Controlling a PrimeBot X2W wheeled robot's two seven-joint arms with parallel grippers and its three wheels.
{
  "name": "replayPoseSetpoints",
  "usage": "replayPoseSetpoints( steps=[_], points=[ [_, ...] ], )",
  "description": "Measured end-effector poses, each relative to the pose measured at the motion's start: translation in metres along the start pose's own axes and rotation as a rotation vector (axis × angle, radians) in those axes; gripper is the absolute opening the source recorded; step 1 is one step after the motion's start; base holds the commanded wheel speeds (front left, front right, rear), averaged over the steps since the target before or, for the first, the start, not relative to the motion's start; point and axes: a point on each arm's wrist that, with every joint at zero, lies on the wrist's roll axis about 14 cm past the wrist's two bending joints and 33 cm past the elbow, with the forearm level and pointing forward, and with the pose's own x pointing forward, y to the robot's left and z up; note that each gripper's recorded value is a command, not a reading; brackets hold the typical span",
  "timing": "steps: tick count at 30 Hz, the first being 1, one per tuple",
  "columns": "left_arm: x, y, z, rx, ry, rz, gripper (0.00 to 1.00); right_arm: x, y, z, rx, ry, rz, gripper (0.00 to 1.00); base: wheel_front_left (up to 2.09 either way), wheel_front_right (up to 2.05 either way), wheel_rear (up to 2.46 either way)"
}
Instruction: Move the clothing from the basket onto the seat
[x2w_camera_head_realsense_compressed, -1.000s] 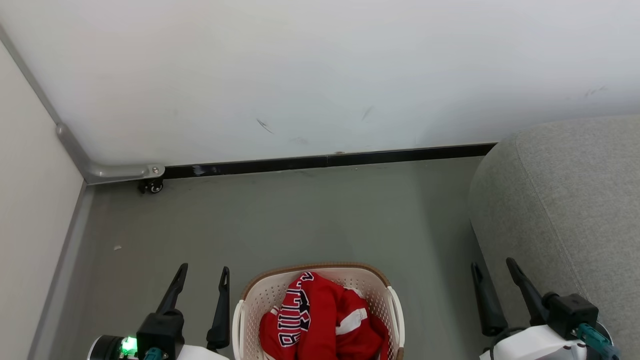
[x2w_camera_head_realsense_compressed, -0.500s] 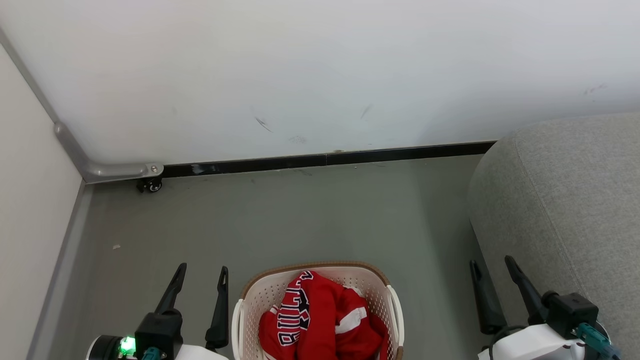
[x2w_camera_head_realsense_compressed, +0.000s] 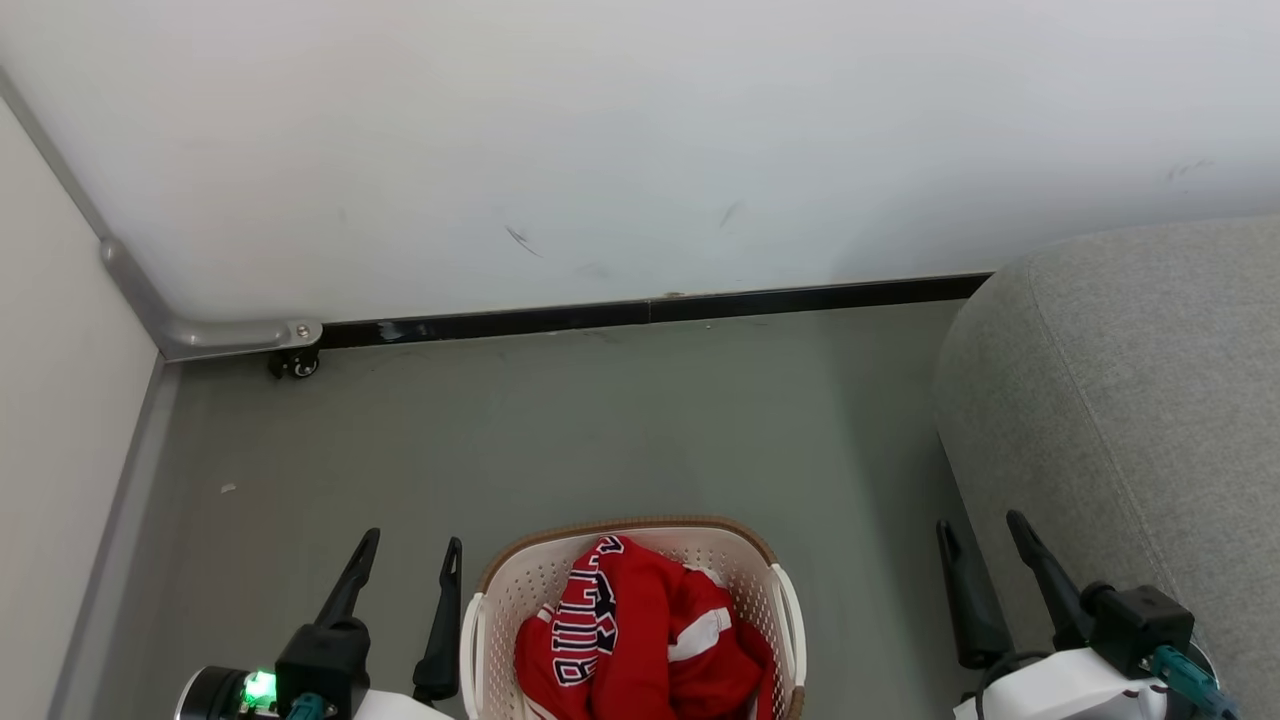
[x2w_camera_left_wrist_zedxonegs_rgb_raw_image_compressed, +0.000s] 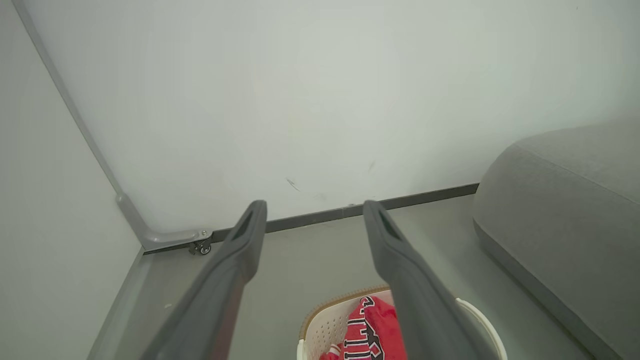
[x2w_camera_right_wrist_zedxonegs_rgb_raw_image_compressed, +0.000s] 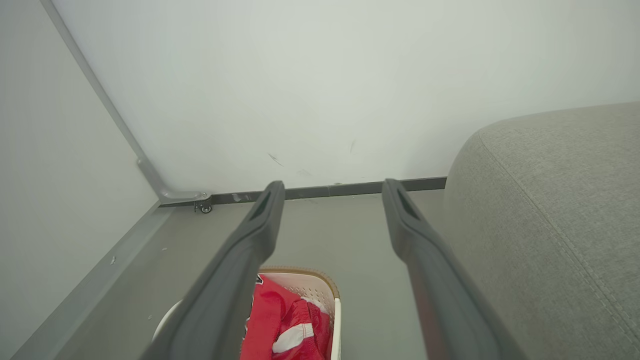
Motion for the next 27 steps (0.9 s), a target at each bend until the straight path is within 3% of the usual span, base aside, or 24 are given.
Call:
replayPoseSetpoints(
  steps=[27],
  points=[
    [0.036,-0.022,-0.026,0.039,0.077,-0.111,1.00,0.019,-0.011,-0.003,0.003,0.008,-0.027,1.00,0.00,0.00,0.00]
  ],
)
